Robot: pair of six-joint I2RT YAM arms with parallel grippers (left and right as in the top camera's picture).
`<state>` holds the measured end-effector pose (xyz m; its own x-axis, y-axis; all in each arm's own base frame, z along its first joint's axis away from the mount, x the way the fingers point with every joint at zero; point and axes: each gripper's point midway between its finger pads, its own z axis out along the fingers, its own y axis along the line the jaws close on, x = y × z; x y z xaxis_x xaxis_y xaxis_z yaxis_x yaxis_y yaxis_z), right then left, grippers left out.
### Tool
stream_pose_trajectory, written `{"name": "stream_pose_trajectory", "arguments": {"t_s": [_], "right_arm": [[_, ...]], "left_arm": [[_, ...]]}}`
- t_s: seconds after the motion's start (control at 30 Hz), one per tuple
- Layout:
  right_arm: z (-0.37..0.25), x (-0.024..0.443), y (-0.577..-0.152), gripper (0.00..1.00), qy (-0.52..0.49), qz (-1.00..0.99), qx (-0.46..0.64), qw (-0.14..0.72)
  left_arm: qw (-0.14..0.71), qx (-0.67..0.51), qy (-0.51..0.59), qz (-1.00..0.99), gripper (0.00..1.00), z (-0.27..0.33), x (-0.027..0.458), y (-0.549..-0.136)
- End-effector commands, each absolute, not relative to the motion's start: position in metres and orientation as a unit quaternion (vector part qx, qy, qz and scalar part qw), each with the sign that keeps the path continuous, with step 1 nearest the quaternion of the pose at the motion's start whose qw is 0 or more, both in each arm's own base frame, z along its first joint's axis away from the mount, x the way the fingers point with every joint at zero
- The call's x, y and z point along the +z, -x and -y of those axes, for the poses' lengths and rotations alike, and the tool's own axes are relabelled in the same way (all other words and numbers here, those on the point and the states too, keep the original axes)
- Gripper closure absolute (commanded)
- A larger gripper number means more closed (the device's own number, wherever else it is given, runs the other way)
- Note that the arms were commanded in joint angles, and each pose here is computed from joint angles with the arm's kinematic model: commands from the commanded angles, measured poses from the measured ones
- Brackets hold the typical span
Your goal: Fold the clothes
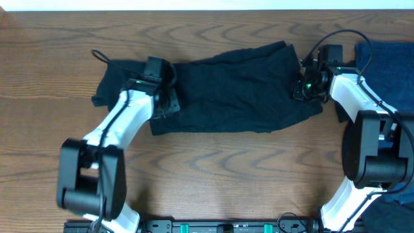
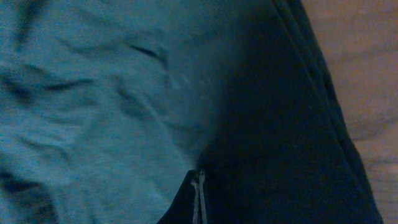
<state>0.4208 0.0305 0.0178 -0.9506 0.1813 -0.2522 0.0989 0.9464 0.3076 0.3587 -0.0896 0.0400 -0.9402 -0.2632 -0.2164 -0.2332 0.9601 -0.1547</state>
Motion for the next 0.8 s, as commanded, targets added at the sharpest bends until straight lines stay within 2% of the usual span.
{"name": "stream_pose_trajectory", "arguments": {"t_s": [0.0, 0.2, 0.4, 0.63, 0.77], "right_arm": [[-0.026, 0.007, -0.415, 0.99, -0.068, -0.982, 0.129, 0.124], [-0.011, -0.006, -0.390, 0.99, -0.088, -0.990, 0.081, 0.077], [0.012, -0.021, -0.336, 0.99, -0.153, -0.988, 0.003, -0.015], [0.010, -0.014, -0.281, 0.99, -0.212, -0.969, -0.018, -0.125], [0.007, -0.009, -0.267, 0.99, -0.209, -0.965, -0.024, -0.154]], "left_arm": [[0.085, -0.058, 0.116, -0.988, 0.94, 0.098, 0.018, -0.350], [0.054, -0.047, 0.105, -0.992, 0.94, 0.104, 0.000, -0.339], [0.026, -0.035, 0.104, -0.994, 0.94, 0.101, -0.002, -0.324], [-0.019, -0.018, 0.104, -0.994, 0.94, 0.095, -0.003, -0.302], [-0.034, -0.012, 0.090, -0.995, 0.94, 0.092, -0.003, -0.294]]}}
